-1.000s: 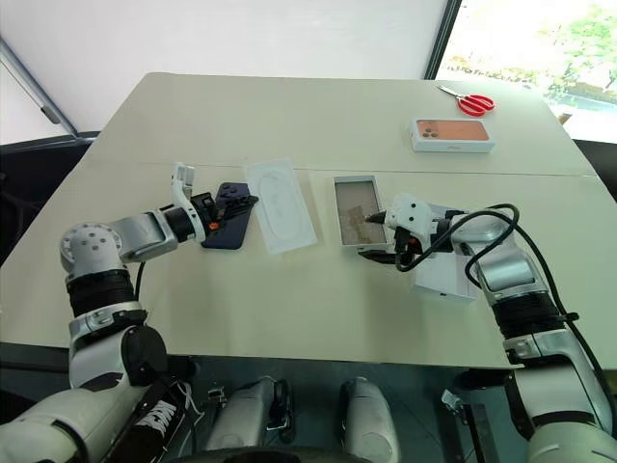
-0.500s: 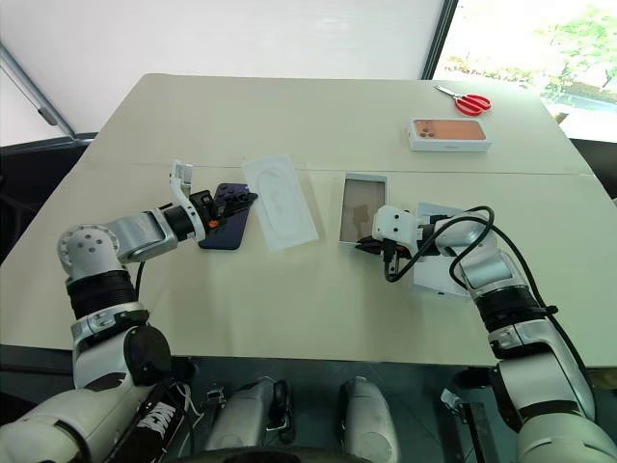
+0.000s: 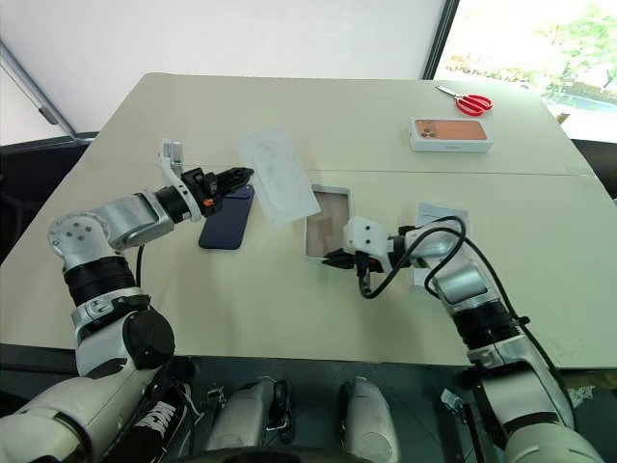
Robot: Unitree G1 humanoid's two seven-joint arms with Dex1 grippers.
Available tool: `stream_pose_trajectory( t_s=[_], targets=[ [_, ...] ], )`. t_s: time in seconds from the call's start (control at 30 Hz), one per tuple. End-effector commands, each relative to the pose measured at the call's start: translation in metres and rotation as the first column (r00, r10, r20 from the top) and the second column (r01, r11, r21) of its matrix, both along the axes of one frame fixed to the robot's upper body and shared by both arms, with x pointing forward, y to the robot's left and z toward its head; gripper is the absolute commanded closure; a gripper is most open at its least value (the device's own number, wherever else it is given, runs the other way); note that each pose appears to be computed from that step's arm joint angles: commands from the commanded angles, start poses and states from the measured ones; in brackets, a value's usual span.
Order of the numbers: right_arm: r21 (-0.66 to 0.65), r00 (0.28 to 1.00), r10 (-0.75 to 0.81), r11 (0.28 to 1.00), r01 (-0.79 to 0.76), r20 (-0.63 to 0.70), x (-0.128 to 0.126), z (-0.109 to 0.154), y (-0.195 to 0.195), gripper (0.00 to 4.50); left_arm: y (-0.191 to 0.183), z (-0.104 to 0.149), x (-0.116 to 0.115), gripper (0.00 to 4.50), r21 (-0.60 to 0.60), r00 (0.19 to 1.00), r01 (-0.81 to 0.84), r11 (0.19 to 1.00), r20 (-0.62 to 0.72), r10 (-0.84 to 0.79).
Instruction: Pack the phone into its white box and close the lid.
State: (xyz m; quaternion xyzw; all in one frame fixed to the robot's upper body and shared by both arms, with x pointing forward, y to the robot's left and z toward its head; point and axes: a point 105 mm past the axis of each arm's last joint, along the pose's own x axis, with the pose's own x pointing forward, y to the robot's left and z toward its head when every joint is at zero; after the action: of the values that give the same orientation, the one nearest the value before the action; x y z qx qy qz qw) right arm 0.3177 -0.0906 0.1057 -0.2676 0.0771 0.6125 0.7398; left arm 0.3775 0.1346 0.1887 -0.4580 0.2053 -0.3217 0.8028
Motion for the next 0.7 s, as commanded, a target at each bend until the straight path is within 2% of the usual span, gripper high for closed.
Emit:
stream_pose_trajectory(
  t_s=[0.03, 0.17, 0.27, 0.33, 0.53, 0.7],
  targets=[
    [0.066, 0.999, 0.035, 0.997, -0.036, 0.007, -0.011, 0.014, 0.02, 3.54, -0.005, 0.01, -0.002, 4.5, -0.003, 0.999, 0.018, 1.0, 0.039, -0.018],
    [0.058, 0.997, -0.01, 0.998, 0.005, 0.08, -0.004, 0.02, 0.02, 1.48, -0.011, -0.001, -0.007, 4.5, 0.034, 0.999, 0.049, 0.998, 0.02, -0.049],
    [0.06, 0.997, -0.008, 0.998, 0.004, 0.075, -0.008, 0.027, 0.008, 0.04, -0.016, -0.002, -0.011, 4.5, 0.037, 0.997, 0.076, 0.996, 0.028, -0.077],
    [0.04, 0.998, 0.002, 0.999, -0.005, 0.064, -0.014, 0.032, -0.011, 0.04, -0.019, -0.005, -0.012, 4.5, 0.06, 0.996, 0.086, 0.994, 0.029, -0.088],
    [0.047, 0.988, -0.134, 0.99, 0.13, 0.074, -0.009, 0.057, -0.071, 0.04, -0.035, -0.008, -0.013, 4.5, 0.08, 0.987, 0.158, 0.984, 0.029, -0.161],
    [0.131, 0.962, -0.247, 0.964, 0.232, 0.118, 0.006, 0.069, -0.087, 0.04, -0.056, -0.02, -0.016, 4.5, 0.11, 0.966, 0.256, 0.96, 0.001, -0.258]
  ],
)
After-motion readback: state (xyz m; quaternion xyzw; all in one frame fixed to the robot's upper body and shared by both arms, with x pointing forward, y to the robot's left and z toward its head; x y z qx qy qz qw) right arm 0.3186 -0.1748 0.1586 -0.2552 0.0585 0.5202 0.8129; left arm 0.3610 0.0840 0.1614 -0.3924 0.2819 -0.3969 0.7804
